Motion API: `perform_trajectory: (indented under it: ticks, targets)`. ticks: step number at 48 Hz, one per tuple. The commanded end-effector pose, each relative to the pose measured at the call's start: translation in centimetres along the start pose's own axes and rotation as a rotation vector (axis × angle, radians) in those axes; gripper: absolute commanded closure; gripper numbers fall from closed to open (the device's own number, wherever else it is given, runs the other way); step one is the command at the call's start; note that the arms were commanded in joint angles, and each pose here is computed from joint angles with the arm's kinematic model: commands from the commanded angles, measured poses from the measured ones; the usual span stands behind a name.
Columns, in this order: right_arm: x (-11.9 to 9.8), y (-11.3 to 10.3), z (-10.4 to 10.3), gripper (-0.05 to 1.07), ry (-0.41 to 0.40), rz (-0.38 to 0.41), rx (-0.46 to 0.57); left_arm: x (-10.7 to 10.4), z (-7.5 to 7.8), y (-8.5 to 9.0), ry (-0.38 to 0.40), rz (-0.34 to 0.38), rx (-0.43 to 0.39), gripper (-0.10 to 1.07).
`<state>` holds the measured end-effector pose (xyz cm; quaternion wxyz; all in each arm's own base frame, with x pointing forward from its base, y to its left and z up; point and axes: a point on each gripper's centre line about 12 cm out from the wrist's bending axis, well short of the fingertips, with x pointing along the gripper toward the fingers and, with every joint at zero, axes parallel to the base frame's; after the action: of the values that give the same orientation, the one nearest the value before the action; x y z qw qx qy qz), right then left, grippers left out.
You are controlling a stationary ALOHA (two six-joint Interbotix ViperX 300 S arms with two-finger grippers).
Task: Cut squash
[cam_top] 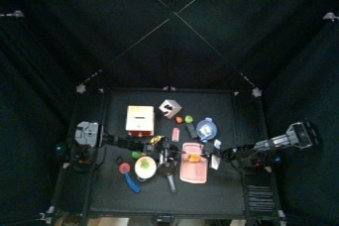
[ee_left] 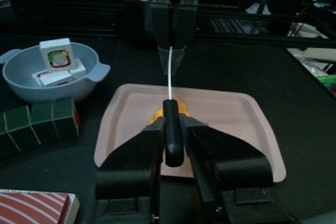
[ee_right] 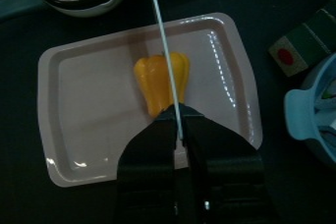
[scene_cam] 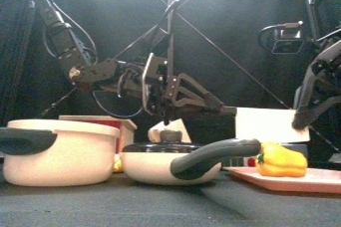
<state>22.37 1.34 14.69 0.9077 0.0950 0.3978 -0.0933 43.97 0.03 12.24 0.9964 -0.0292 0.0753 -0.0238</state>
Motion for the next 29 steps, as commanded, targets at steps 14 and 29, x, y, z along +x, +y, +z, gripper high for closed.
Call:
perform_trajectory:
  ticks: [14,29]
  targets:
    - [-0.16,-0.31,0.31,0.66,-0.009,-0.015,0.006,-0.01,1.18,-0.12,-0.032,-0.002,0.001,0.38]
    - [-0.62,-0.38,0.66,0.66,-0.030,-0.016,0.006,-0.06,1.52,-0.14,-0.040,-0.003,0.002,0.38]
